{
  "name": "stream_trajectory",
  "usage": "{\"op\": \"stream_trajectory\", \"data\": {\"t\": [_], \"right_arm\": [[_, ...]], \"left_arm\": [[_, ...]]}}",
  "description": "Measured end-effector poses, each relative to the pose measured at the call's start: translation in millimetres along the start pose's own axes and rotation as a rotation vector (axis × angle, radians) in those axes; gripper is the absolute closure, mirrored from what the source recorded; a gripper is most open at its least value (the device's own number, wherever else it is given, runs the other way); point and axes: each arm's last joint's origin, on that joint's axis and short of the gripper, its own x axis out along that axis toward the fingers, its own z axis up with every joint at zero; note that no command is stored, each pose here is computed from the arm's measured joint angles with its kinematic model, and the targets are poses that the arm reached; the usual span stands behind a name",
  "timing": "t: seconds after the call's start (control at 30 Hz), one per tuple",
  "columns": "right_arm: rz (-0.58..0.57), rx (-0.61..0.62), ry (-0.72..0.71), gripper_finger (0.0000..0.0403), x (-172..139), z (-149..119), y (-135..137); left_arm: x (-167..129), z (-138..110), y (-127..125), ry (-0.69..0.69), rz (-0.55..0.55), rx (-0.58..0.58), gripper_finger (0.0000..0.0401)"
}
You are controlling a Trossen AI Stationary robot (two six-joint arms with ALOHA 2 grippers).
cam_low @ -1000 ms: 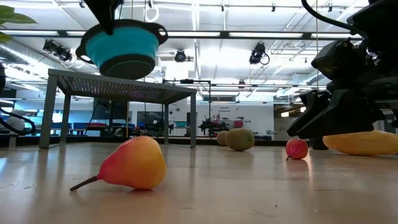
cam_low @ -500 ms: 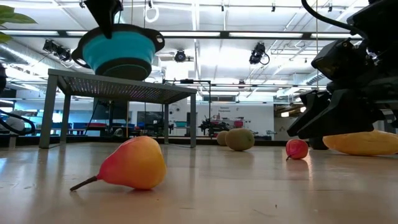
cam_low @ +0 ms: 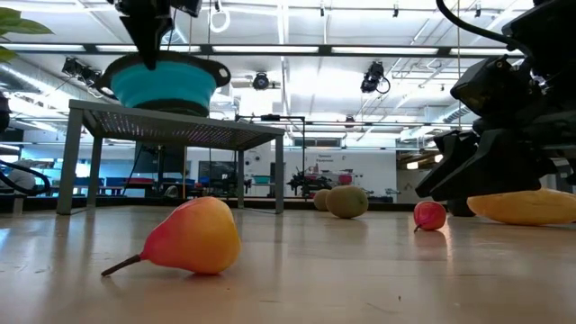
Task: Pick & Place Fruit
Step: Put the blue strainer bowl on the shelf
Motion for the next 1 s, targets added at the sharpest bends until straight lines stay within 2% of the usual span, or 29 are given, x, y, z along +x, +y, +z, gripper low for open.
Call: {"op": "stream_trajectory", "data": {"t": [0.2,0.5,0.67,0.87,1.0], "right_arm": [[0.000,0.000,0.000,0.0249,0,0,0],[0.000,0.000,0.000,0.0249,0,0,0],[-0.001,0.000,-0.001,0.0249,0,0,0],[0.000,0.001,-0.003,0.0249,0,0,0],[0.000,0.001,-0.003,0.0249,0,0,0]], "left_arm": [[8,-2,-3,0.038,-0.012,0.013,0.0330],[6,-2,-8,0.027,0.010,0.088,0.0335],[2,-2,-10,0.008,0.022,0.094,0.0322],[-17,1,-5,-0.068,-0.011,0.025,0.0285],[-26,2,-2,-0.104,-0.018,-0.042,0.0243]]}}
